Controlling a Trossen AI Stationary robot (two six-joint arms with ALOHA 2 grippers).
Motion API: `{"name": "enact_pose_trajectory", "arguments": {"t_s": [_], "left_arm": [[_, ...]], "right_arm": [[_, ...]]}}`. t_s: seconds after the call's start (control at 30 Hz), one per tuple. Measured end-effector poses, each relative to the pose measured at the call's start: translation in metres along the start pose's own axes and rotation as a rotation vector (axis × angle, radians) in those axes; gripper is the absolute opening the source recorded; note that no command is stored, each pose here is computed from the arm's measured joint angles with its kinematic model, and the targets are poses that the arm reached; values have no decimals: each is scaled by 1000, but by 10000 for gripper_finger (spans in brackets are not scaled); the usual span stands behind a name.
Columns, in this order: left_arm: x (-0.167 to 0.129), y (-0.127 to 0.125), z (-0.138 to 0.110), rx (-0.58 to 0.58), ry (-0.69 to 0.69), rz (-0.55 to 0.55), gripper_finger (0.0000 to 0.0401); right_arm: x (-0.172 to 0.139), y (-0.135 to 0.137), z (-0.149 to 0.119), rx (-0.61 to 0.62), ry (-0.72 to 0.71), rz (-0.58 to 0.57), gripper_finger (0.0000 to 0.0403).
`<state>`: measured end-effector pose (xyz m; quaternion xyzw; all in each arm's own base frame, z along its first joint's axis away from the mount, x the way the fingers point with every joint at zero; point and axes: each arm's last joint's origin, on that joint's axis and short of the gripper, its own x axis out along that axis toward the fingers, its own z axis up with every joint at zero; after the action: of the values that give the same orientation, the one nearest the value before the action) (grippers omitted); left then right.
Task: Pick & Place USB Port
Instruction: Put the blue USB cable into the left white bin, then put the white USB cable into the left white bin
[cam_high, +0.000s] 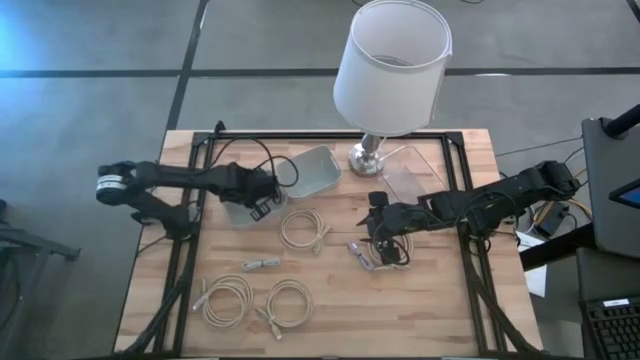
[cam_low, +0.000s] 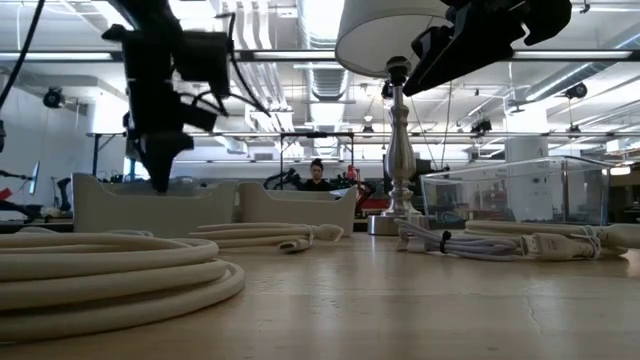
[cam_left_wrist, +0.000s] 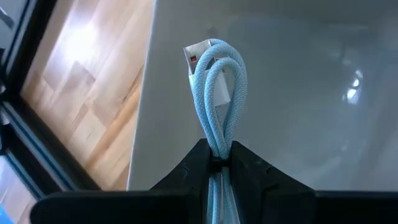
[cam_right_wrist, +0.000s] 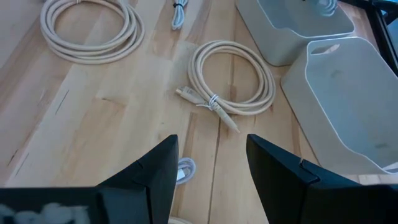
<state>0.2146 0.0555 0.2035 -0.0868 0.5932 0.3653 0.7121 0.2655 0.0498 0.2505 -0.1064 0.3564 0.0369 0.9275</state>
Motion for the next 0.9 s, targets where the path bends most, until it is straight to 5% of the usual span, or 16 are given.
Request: {"name": "enact_pose_trajectory", "arguments": {"t_s": [0.27,0.53,0.9], "left_arm": [[20,-3,-9,79,-23,-12,55],[25,-2,-13,86,-23,27,124],[1,-1,9,120,-85,4,164]], "right_arm": [[0,0,0,15,0,0,187],[0,0,0,29,0,0,187],[0,0,0,33,-1,0,187]]}}
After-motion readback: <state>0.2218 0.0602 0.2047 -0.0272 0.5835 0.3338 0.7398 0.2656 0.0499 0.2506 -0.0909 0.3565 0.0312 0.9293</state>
